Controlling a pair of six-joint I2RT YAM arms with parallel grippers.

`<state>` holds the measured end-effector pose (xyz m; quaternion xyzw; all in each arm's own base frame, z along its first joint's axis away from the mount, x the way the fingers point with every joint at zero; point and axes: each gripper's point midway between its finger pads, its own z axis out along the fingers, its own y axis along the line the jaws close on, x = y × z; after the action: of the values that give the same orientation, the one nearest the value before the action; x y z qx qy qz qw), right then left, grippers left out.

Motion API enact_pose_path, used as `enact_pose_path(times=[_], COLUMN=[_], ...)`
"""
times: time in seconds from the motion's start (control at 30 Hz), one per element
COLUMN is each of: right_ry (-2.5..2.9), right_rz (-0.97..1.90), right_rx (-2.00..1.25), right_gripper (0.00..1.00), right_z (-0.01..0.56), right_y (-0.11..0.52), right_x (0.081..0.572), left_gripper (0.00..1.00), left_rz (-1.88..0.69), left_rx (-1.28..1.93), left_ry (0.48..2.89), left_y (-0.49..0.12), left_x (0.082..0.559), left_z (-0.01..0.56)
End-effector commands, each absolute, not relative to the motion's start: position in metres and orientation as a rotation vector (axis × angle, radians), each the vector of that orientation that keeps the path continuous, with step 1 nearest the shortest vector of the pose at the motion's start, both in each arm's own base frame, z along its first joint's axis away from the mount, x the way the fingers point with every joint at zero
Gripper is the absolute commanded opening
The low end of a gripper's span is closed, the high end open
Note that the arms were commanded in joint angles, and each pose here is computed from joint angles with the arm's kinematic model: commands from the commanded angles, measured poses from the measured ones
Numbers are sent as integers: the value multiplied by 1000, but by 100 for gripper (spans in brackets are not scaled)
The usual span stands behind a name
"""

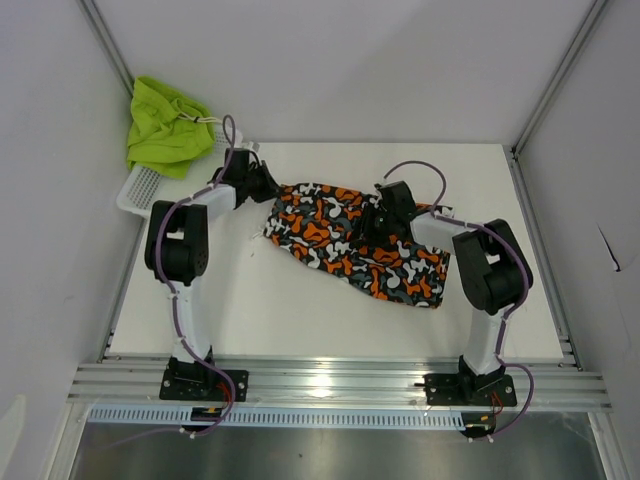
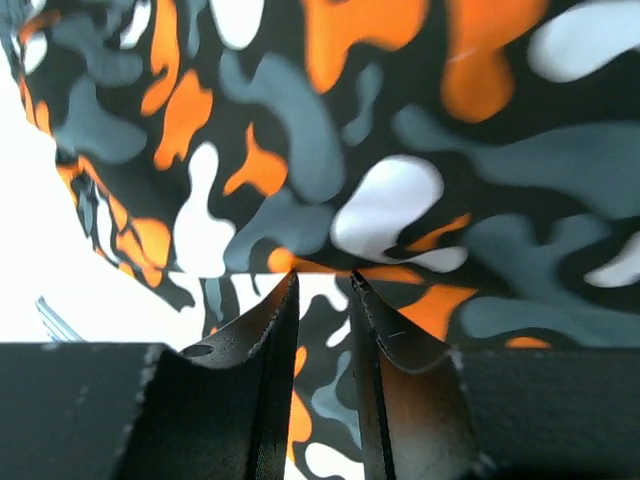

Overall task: Fold and stack the shorts
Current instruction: Fold the shorts

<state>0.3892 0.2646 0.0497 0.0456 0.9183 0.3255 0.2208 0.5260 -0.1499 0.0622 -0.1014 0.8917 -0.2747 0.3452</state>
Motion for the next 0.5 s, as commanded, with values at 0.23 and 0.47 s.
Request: enact_pose_path(times=[0.23,0.47], right_ry=[2491,2649], right_rz=[1020,893], right_rx=[-31,-128], right_gripper=[31,28], right_z=[75,41], right_y=[276,276], right_x=[353,317], left_gripper=[0,0], left_rz=[-818,-733], left_rx=[-293,-351], left_ry=[2164,2145], left_y=[-145,-130], left_x=[537,533], left_z=[98,100])
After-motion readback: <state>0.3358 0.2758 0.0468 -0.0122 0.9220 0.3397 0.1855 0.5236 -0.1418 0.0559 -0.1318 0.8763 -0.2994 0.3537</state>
